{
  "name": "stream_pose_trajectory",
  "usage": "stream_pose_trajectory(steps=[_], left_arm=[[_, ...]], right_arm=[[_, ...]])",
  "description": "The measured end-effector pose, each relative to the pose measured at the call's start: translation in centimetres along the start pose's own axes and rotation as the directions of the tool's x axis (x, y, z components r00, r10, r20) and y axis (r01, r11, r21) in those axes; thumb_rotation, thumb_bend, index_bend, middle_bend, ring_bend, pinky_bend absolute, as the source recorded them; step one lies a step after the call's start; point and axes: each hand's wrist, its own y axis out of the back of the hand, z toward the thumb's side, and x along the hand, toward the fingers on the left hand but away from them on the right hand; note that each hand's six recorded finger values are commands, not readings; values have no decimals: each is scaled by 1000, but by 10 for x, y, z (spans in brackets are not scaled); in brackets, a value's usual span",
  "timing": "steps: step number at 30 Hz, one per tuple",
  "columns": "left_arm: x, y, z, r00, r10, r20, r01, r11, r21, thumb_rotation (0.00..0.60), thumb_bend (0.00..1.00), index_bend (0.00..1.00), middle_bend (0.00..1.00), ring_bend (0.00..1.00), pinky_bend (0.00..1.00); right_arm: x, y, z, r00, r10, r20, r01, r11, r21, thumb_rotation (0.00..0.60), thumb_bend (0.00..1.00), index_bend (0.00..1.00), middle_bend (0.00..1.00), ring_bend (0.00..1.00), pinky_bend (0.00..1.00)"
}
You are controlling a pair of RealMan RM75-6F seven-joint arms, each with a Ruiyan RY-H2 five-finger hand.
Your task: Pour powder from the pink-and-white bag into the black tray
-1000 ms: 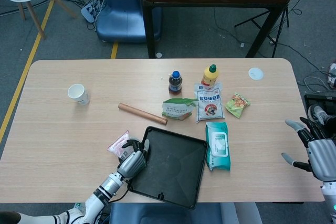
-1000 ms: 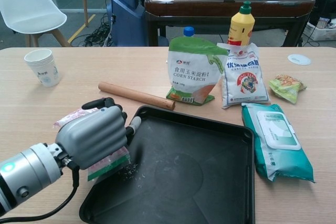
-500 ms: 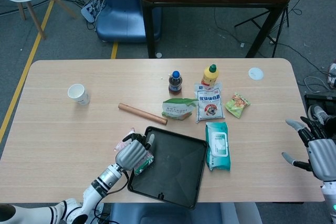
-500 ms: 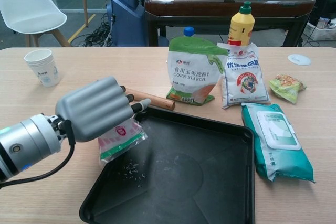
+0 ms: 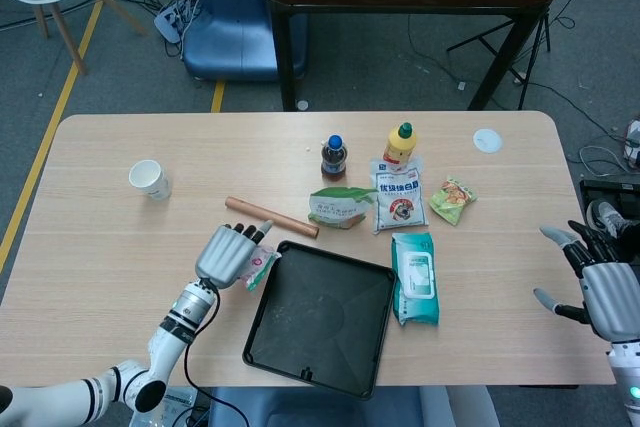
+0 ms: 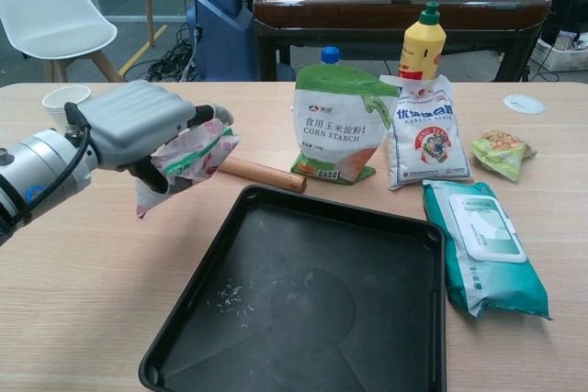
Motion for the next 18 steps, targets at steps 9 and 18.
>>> stream_pose_trajectory(steps=[9, 18], left_arm=[[3, -12, -19, 999, -33, -35, 22, 959, -284, 600, 269, 190, 441, 469, 670], [5, -34, -32, 993, -107, -45, 69, 853, -518, 600, 269, 190, 440, 468, 669]], right_arm=[[-1, -1, 1, 1000, 5, 3, -5, 1000, 1, 600, 161, 177, 249, 99, 117], [-1, -2, 0, 1000, 8, 12, -8, 1000, 1, 600, 160, 177, 249, 99, 117]])
